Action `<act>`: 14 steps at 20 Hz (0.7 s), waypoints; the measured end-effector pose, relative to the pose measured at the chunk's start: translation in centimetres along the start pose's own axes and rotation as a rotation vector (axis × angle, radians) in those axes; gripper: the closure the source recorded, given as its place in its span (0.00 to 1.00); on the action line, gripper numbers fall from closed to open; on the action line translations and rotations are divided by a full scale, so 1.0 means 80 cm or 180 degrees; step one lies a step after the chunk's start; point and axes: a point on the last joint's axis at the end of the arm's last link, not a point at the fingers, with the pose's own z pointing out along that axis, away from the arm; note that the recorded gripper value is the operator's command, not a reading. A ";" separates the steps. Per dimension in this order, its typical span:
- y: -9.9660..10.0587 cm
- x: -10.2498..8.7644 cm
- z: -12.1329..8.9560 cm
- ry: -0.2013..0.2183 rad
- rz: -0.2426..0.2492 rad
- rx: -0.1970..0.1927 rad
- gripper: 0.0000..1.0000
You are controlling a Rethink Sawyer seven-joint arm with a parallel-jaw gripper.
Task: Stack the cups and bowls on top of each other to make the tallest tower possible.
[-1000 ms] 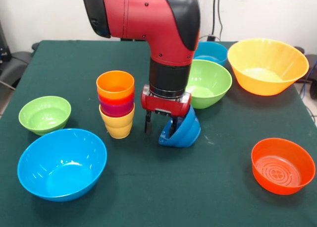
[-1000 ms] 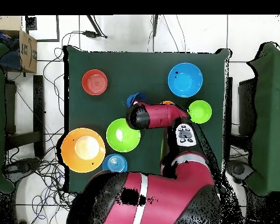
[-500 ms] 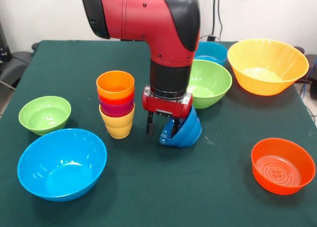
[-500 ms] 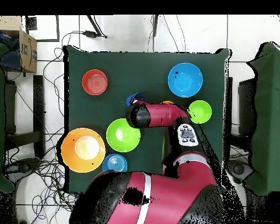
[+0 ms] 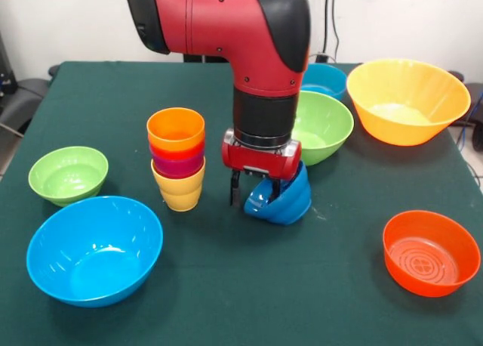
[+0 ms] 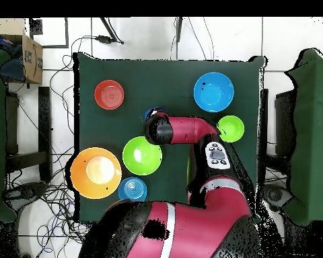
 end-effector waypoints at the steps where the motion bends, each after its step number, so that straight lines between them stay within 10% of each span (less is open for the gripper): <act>1: 0.002 -0.003 -0.003 -0.0012 0.0011 -0.0008 0.00; 14: 0.031 -0.020 -0.028 -0.0099 0.0080 -0.0087 0.00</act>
